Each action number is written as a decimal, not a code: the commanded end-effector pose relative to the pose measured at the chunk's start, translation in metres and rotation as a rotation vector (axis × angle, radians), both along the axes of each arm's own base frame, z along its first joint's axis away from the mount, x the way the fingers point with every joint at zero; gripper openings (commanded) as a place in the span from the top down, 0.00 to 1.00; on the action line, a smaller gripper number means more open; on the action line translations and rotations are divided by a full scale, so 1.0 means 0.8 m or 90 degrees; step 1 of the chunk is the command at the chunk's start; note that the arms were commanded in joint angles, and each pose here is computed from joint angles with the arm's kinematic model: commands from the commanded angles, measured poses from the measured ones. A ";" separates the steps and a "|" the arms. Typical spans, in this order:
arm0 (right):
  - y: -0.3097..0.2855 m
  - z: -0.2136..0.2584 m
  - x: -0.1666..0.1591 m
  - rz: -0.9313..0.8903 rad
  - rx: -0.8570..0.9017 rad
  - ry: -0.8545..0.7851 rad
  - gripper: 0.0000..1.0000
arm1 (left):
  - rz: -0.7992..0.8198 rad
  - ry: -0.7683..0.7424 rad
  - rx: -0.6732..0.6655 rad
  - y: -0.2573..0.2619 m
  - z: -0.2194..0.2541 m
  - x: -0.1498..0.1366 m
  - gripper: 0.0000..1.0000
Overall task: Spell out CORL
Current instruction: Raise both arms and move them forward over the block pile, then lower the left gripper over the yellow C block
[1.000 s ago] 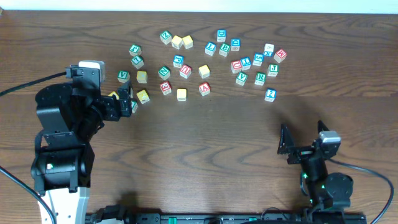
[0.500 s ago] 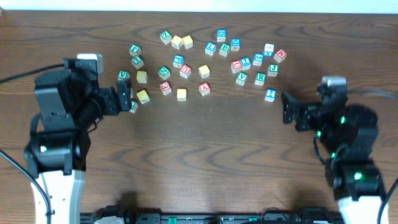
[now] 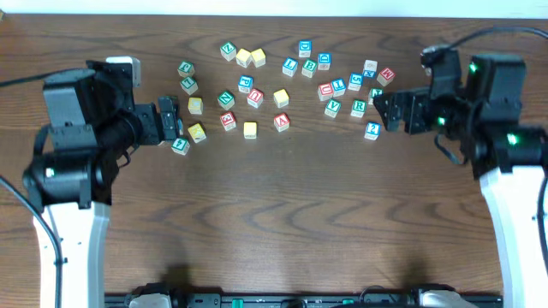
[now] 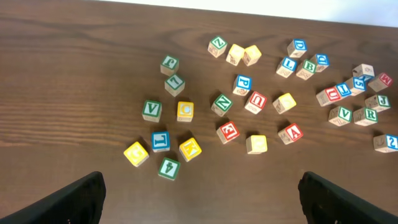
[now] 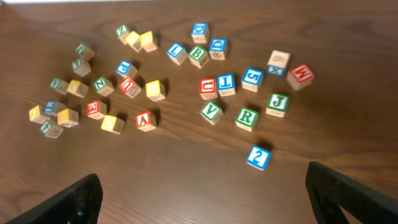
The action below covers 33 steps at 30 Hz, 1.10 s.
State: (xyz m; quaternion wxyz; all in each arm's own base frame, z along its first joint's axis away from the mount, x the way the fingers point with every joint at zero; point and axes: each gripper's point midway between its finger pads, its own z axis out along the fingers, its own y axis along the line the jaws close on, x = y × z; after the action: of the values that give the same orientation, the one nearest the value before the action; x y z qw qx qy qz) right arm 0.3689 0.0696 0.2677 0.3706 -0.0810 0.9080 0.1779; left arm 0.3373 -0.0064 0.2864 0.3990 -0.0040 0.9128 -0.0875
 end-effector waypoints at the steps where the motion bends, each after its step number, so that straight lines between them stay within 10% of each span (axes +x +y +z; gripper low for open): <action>1: 0.007 0.000 0.019 0.029 0.022 0.000 0.01 | 0.006 0.012 0.000 0.004 0.010 0.015 0.03; 33: 0.018 0.006 0.067 -0.036 -0.003 -0.062 0.05 | 0.075 0.040 0.002 0.016 -0.032 0.109 0.03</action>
State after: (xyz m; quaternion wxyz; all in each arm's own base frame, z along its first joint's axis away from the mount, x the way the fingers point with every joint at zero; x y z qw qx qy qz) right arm 0.4157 0.0897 0.2622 0.4036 -0.0946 0.8908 0.1859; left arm 0.4040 0.0015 0.2542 0.3663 -0.0391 0.9252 -0.0910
